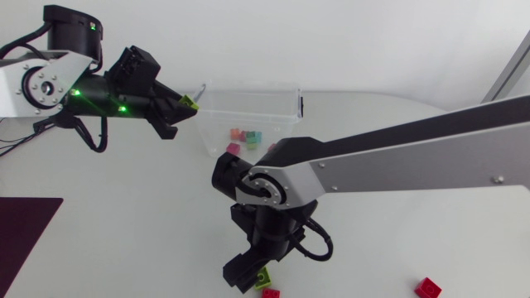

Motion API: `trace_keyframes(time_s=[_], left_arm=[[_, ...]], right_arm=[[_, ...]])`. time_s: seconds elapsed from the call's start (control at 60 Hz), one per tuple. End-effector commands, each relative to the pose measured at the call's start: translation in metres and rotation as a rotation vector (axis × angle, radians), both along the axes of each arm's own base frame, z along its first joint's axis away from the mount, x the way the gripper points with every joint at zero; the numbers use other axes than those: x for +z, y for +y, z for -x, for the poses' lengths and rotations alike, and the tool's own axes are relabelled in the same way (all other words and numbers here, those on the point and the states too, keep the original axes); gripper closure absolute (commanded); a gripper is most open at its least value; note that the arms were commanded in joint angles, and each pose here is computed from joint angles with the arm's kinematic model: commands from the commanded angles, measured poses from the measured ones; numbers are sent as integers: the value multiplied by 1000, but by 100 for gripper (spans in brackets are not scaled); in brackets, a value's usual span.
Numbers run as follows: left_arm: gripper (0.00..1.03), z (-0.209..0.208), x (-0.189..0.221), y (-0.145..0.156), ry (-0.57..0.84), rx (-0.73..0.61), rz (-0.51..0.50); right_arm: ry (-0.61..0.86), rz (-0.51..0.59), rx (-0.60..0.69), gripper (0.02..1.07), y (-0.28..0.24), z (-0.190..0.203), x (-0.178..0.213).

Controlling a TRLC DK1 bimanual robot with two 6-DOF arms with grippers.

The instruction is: Pick up the duplo bricks and place them in the container

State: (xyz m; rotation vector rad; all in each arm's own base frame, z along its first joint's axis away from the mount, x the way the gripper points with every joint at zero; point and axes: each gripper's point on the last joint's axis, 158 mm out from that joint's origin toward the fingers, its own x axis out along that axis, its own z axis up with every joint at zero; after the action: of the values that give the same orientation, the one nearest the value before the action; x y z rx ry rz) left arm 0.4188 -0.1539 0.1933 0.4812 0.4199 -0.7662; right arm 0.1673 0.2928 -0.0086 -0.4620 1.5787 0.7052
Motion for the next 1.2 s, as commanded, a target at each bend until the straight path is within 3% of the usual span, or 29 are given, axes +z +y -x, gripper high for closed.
trace_keyframes(time_s=[0.0,0.367,0.483,0.6,0.667,0.733,0.833,1.05,1.117,1.183], left_arm=[[87,-16,11,-7,-9,16,50],[85,-58,13,-33,0,14,100],[85,-64,-3,-40,26,7,95],[82,-72,-16,-47,39,7,90],[82,-79,-20,-50,36,13,90],[82,-90,-23,-55,32,21,84],[82,-101,-25,-59,29,31,84],[81,-122,-27,-64,14,58,88],[67,-129,-27,-63,10,72,87],[33,-133,-29,-62,8,83,80]], right_arm=[[17,41,-18,7,-1,2,-5],[52,104,4,19,1,12,-21],[41,115,3,41,-1,10,-23],[10,118,5,70,-2,4,-22],[12,121,7,72,-3,5,-23],[9,121,15,82,-4,5,-23],[1,106,16,89,-5,5,-20],[-13,71,24,91,-8,9,-11],[-24,54,23,92,-8,8,-4],[-36,37,18,92,-8,5,2]])
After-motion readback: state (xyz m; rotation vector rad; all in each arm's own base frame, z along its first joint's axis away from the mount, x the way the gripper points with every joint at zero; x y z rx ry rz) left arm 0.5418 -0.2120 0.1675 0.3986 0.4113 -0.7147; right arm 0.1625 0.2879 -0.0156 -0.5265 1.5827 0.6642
